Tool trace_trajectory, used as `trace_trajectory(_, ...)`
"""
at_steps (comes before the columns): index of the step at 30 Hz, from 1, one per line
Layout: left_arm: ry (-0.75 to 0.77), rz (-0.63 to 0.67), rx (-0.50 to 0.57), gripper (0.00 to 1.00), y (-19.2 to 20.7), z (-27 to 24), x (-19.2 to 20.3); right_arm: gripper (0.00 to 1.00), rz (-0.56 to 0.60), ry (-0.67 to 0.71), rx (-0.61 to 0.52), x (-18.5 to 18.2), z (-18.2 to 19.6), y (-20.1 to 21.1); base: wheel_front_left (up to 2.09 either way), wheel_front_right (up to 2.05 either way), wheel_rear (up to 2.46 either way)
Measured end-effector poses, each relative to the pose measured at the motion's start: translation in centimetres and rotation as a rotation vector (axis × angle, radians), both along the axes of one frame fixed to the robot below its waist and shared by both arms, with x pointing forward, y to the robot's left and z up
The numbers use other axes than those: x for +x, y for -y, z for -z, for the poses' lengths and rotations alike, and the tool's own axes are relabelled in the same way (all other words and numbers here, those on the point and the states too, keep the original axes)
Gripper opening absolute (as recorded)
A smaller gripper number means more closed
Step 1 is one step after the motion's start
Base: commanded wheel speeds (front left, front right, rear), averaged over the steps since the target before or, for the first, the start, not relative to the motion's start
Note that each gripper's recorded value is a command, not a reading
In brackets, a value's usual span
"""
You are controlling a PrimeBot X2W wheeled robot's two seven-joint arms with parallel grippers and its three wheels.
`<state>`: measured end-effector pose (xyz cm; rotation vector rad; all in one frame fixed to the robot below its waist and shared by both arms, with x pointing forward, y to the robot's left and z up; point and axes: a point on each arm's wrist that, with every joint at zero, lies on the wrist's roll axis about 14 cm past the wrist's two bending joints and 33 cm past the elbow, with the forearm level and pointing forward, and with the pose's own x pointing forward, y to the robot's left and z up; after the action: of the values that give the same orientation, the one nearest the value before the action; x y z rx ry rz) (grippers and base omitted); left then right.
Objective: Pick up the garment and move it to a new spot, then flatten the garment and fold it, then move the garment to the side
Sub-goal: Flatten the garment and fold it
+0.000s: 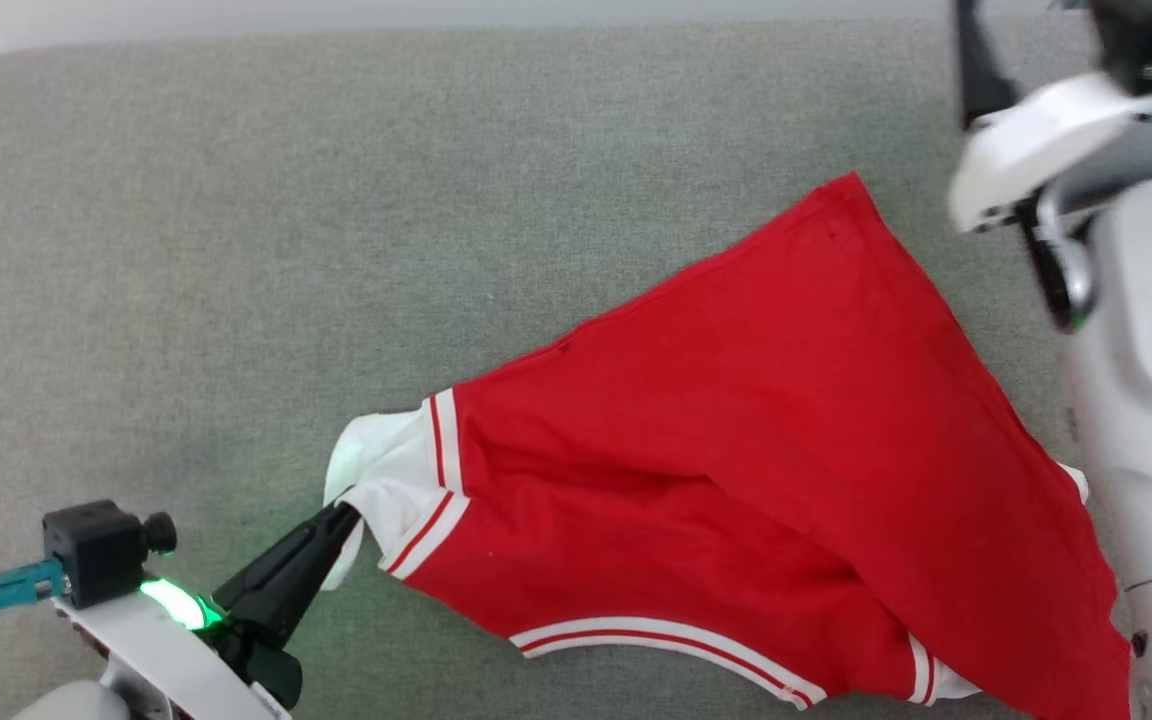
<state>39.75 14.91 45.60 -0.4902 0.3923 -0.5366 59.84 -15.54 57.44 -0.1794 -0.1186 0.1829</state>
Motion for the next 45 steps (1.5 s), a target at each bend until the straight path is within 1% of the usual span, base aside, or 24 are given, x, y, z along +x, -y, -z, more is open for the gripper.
trace_trajectory(2,0.001,0.003,0.001,0.00,0.0,0.0,0.1,1.00,-0.057,-0.083,-0.030,0.2,1.9,-2.1,0.00,0.00,0.00)
trace_trajectory(3,-0.001,0.001,0.003,0.00,-0.1,0.0,0.1,1.00,-0.078,-0.141,-0.018,0.3,3.1,-3.0,0.00,0.00,0.00)
trace_trajectory(5,-0.009,-0.005,0.008,0.00,-0.4,0.3,0.2,1.00,-0.116,-0.236,-0.046,0.2,5.0,-4.0,0.00,0.00,0.00)
trace_trajectory(7,-0.019,-0.008,0.012,0.00,-0.6,0.6,0.3,1.00,-0.107,-0.334,-0.033,0.4,6.4,-3.2,0.00,0.00,0.00)
trace_trajectory(9,-0.029,-0.008,0.013,0.00,-0.7,1.0,0.3,1.00,-0.100,-0.439,-0.053,0.3,7.9,-2.2,0.00,0.00,0.00)
trace_trajectory(13,-0.046,-0.006,0.014,0.00,-0.8,1.5,0.4,1.00,-0.098,-0.718,-0.015,-1.2,11.7,-1.1,0.00,0.00,0.00)
trace_trajectory(14,-0.050,-0.005,0.013,0.00,-0.8,1.7,0.4,1.00,-0.095,-0.781,-0.020,-1.7,12.7,-0.6,0.00,0.00,0.00)
trace_trajectory(15,-0.055,-0.003,0.013,0.00,-0.8,1.8,0.4,1.00,-0.093,-0.815,-0.034,-2.0,13.2,-0.1,0.00,0.00,0.00)
trace_trajectory(17,-0.062,0.000,0.011,0.00,-0.7,2.1,0.6,1.00,-0.090,-0.870,-0.007,-2.2,13.8,0.4,0.00,0.00,0.00)
trace_trajectory(20,-0.072,0.004,0.012,0.00,-0.8,2.5,0.9,1.00,-0.126,-0.923,-0.019,-2.7,15.1,-0.7,0.00,0.00,0.00)
trace_trajectory(23,-0.082,0.008,0.012,0.00,-0.7,3.1,1.2,1.00,-0.164,-0.999,-0.025,-3.8,17.3,-1.9,0.00,0.00,0.00)
trace_trajectory(25,-0.088,0.006,0.013,0.00,-0.8,3.4,1.4,1.00,-0.175,-1.034,-0.016,-3.9,17.9,-2.2,0.00,0.00,0.00)
trace_trajectory(27,-0.096,0.002,0.015,0.00,-0.9,3.7,1.5,1.00,-0.179,-1.044,-0.048,-3.9,18.1,-2.3,0.00,0.00,0.00)
trace_trajectory(28,-0.099,0.000,0.014,0.00,-1.0,3.8,1.5,0.83,-0.182,-1.045,-0.054,-3.8,18.2,-2.3,0.00,0.00,0.00)
trace_trajectory(29,-0.101,-0.001,0.015,0.00,-1.0,3.9,1.5,0.26,-0.184,-1.043,-0.057,-3.7,18.2,-2.4,0.00,0.00,0.00)
trace_trajectory(30,-0.101,-0.003,0.015,0.00,-1.0,3.9,1.5,0.00,-0.189,-1.037,-0.062,-3.7,18.1,-2.5,0.00,0.00,0.00)
trace_trajectory(34,-0.098,-0.007,0.010,0.00,-1.0,3.9,1.8,0.00,-0.215,-1.027,-0.066,-3.8,18.0,-3.6,0.00,0.00,0.00)
trace_trajectory(40,-0.065,-0.026,-0.020,0.00,-0.9,2.4,2.6,0.00,-0.195,-1.002,0.000,-3.4,16.7,-3.4,0.00,0.00,0.00)
trace_trajectory(42,-0.038,-0.031,-0.039,0.00,-0.9,1.3,3.1,0.00,-0.187,-0.981,0.027,-3.1,15.7,-3.3,0.00,0.00,0.00)
trace_trajectory(45,0.027,-0.036,-0.051,0.00,-1.1,-1.0,4.5,0.00,-0.159,-0.889,0.085,-1.7,13.0,-2.5,0.00,0.00,0.00)
